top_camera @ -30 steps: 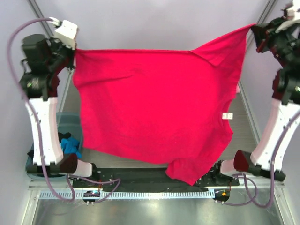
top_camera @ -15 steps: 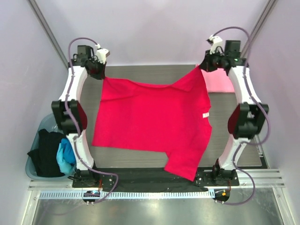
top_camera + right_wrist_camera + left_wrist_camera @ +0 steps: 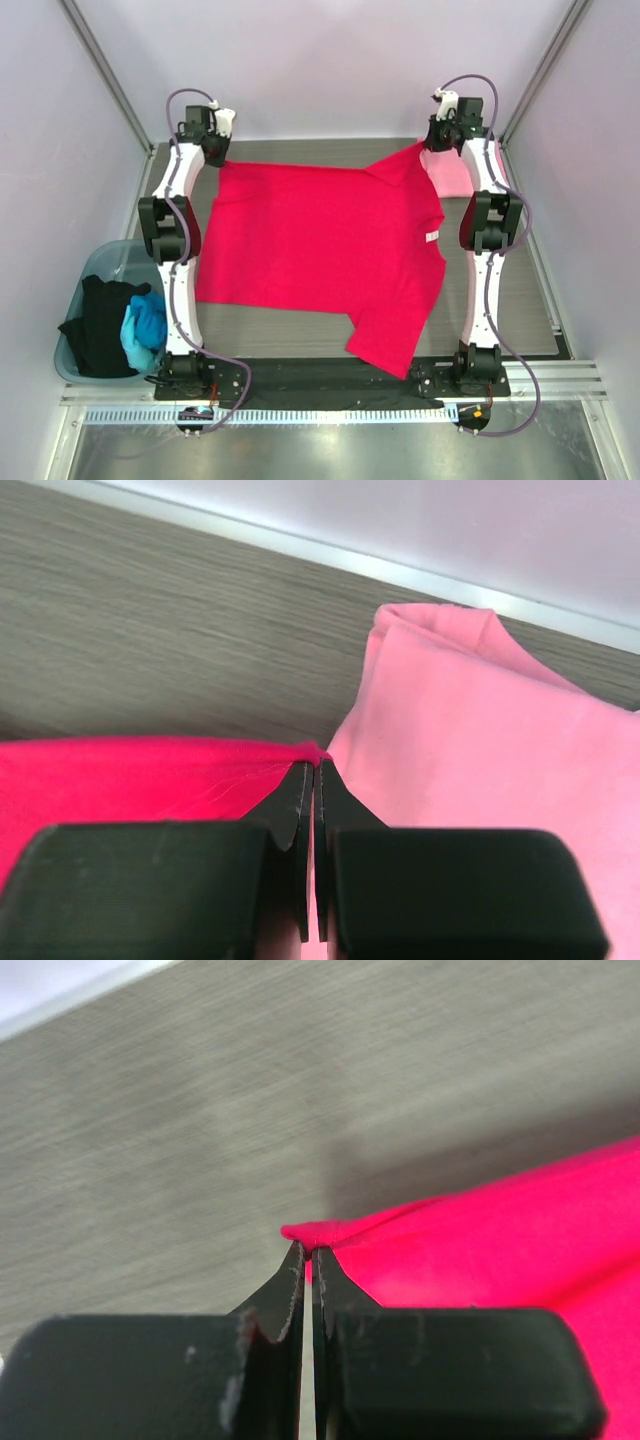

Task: Fold and stack the t-shirts
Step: Flatten the tshirt out, then fold the tshirt

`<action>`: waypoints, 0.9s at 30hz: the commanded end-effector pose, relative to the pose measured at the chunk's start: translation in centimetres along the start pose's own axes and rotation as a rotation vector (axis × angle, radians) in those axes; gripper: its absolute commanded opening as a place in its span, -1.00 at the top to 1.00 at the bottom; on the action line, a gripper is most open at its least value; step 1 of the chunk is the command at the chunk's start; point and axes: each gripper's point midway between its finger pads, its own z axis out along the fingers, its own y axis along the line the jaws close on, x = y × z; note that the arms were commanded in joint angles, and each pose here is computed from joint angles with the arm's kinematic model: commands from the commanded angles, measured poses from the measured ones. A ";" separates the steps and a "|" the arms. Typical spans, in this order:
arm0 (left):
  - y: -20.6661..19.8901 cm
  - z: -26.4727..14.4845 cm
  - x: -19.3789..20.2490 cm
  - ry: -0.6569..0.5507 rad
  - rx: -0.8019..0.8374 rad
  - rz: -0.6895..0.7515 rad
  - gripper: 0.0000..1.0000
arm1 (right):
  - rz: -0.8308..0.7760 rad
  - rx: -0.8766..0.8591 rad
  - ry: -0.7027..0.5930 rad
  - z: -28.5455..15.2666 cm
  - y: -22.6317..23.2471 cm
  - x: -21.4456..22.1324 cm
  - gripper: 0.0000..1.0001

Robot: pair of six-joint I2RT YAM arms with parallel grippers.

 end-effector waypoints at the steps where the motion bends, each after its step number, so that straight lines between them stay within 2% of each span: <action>1: 2.7 -0.4 -4.3 -0.132 -0.130 -0.018 0.99 | -0.052 0.063 -0.187 -1.3 -0.3 -7.0 0.98; 11: 5.0 -0.8 -6.8 -0.213 -0.213 -0.007 1.00 | -0.071 0.039 -0.320 -0.8 2.1 -10.9 0.98; 19: 5.3 -0.7 -7.3 -0.232 -0.221 -0.001 0.99 | -0.072 0.061 -0.343 0.0 1.9 -11.1 0.98; 27: 3.5 -2.7 -7.2 -0.216 -0.127 0.030 0.99 | -0.121 0.059 -0.294 -4.1 2.9 -11.5 0.98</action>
